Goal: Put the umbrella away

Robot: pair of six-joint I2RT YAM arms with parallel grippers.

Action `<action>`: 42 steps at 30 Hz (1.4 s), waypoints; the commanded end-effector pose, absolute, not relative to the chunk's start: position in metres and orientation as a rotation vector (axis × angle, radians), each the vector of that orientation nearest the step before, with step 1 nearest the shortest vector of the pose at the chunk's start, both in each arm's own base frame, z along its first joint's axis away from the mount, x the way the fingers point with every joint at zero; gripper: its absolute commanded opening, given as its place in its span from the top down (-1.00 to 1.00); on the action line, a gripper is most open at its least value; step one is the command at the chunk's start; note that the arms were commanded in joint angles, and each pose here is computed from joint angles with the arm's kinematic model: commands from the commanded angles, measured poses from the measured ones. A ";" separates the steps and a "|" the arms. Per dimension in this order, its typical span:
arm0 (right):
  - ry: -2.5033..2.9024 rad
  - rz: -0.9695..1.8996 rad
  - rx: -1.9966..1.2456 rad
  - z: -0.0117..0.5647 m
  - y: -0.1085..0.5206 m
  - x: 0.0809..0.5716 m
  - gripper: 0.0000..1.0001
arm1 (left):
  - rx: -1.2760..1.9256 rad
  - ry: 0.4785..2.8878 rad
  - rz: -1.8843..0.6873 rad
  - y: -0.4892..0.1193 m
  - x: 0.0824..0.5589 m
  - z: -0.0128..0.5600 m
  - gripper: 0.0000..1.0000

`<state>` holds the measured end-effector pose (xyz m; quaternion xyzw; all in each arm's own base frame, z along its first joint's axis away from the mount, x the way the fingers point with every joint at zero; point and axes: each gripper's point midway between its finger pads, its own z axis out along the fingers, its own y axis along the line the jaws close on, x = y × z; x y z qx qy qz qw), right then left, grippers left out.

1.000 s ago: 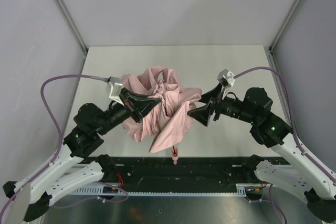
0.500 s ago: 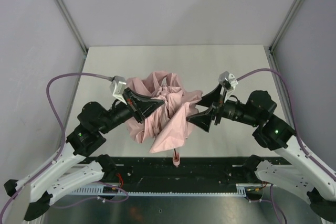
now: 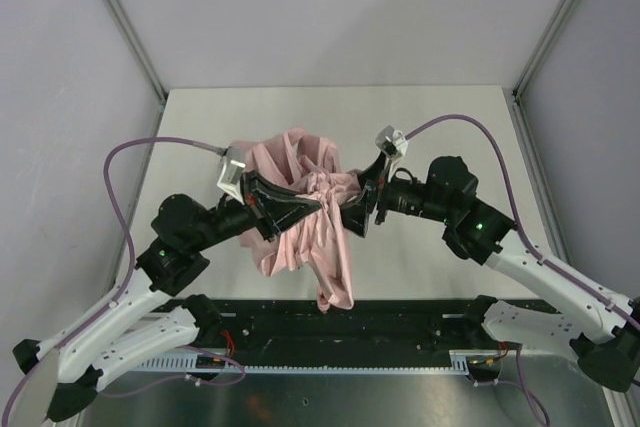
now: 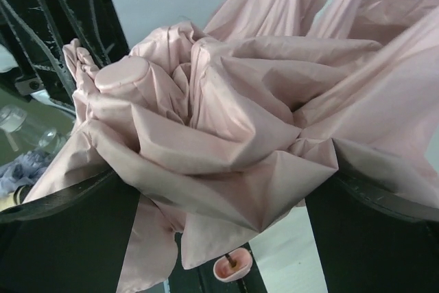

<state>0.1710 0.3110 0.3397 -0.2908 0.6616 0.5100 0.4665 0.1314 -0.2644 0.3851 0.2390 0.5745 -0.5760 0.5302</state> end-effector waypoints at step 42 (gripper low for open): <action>0.827 1.843 -1.072 0.448 0.370 0.027 0.30 | 0.850 1.053 -1.685 -0.306 0.069 0.421 1.00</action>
